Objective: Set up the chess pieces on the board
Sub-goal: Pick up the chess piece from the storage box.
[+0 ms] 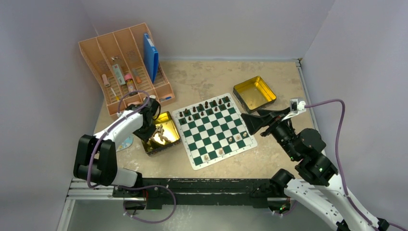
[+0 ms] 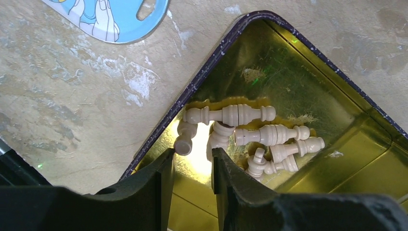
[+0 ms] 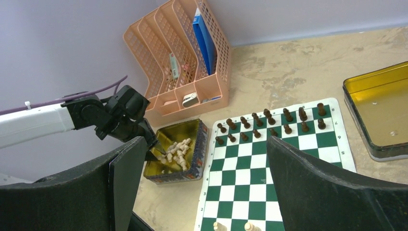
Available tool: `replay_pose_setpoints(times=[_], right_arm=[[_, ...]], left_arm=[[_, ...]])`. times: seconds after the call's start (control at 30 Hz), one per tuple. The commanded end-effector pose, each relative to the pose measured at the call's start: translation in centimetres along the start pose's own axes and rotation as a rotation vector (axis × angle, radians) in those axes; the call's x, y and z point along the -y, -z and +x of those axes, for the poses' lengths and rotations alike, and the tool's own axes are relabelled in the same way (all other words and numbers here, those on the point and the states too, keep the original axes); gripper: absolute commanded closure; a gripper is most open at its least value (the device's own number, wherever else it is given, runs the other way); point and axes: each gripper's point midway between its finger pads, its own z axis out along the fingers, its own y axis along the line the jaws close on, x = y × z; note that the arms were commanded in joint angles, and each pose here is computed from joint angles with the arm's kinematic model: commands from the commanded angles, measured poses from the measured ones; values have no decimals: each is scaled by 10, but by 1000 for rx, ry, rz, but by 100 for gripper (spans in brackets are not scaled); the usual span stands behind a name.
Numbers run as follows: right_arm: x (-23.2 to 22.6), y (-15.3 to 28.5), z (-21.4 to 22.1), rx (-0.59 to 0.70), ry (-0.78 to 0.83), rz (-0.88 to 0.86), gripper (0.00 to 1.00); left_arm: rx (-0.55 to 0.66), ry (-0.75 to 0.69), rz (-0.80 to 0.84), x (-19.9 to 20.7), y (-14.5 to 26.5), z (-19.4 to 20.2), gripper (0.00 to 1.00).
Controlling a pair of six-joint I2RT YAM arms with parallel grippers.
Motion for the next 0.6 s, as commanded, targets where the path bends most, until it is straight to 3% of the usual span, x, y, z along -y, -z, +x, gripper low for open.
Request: replay_pose_setpoints(times=[0.0,0.57], right_arm=[[-10,1,-12,40,-19,-40,4],[-9,-7,-9,39,-7,-36,4]], left_arm=[[-8,2,0,3,-5,1,68],[38,-19,-21,1,-6,-8,72]])
